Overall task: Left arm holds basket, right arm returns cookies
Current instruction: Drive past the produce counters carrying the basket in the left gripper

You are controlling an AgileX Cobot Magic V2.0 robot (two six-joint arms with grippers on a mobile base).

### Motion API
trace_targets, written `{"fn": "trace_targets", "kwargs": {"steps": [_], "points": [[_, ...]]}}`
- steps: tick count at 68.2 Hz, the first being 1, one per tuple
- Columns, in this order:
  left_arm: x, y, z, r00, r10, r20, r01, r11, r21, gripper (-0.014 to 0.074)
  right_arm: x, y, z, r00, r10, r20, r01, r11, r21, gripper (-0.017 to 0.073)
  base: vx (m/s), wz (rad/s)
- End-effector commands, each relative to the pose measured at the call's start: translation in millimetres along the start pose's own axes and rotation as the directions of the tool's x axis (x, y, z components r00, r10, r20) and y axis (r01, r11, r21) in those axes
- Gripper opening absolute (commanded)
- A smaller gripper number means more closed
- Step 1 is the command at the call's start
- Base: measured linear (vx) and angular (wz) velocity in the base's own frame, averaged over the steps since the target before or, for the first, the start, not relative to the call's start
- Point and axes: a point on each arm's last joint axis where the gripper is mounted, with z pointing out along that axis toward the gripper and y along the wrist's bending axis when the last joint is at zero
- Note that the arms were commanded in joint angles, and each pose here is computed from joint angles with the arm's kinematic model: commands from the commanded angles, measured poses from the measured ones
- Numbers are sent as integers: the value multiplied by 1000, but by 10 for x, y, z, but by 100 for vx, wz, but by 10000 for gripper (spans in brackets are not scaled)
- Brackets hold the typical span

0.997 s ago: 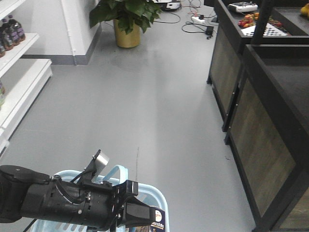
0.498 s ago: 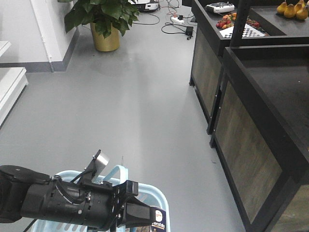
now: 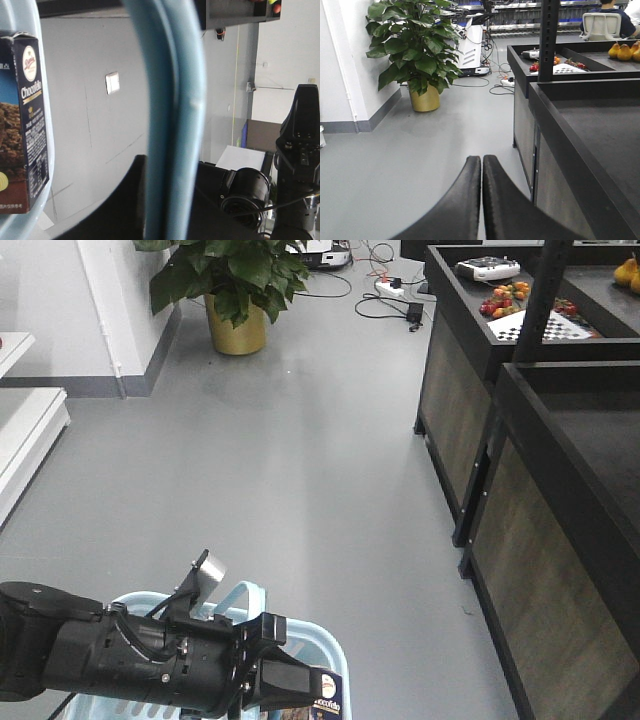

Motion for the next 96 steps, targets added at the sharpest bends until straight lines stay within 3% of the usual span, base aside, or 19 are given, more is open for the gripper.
{"fn": "trace_targets", "kwargs": {"steps": [1,96], "points": [[0,-208,-67,1000,16,6,-17,994,111,-8,-74,4,-10,997,-8,81,8,1000,-5,-8,26,9],[0,-208,-67,1000,16,6,-17,994,111,-8,-74,4,-10,997,-8,81,8,1000,-5,-8,29,6]]}}
